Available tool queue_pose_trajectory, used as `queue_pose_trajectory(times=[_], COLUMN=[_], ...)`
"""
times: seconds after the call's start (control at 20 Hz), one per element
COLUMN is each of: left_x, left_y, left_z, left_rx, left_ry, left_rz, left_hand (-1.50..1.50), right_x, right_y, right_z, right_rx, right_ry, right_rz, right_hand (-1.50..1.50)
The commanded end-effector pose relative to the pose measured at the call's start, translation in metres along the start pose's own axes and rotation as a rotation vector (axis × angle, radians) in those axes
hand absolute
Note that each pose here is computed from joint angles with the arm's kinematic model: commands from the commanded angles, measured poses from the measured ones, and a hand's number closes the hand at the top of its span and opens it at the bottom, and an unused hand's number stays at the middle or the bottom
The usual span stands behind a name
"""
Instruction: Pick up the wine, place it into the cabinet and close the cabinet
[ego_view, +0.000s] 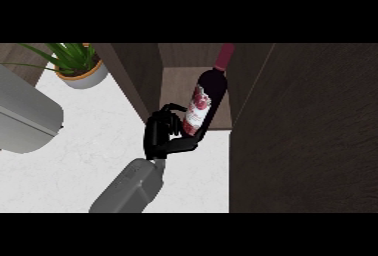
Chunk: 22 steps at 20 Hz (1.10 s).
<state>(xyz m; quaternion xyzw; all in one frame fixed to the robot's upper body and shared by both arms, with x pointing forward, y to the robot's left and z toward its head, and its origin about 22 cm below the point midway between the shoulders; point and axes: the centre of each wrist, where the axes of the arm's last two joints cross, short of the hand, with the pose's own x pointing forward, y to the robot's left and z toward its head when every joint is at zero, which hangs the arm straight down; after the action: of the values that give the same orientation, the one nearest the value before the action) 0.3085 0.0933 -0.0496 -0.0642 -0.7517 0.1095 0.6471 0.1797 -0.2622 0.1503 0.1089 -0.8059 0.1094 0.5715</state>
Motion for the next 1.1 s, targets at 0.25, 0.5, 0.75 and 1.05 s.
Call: queue_pose_trajectory(times=[0.25,0.5,0.75,1.05], left_x=[0.006,-0.001,0.005,0.016], left_y=[-0.003,-0.009,-0.007,-0.008], left_z=[-0.043,-0.031,-0.056,-0.079], left_rx=[-0.007,-0.032,0.002,-0.02], left_ry=[-0.001,0.041,0.033,0.015], left_rz=[0.054,0.06,0.09,0.093], left_hand=[1.5,1.5,1.5,1.5], right_x=[-0.001,-0.019,-0.004,-0.006], right_y=[0.001,0.012,0.018,0.0], right_z=[0.005,-0.004,0.013,-0.001], right_rx=[0.012,-0.004,0.003,0.023], right_ry=[-0.003,0.014,-0.004,0.0], right_rz=[-0.027,-0.029,-0.02,-0.017], right_hand=[-1.5,-1.5,-1.5,-1.5])
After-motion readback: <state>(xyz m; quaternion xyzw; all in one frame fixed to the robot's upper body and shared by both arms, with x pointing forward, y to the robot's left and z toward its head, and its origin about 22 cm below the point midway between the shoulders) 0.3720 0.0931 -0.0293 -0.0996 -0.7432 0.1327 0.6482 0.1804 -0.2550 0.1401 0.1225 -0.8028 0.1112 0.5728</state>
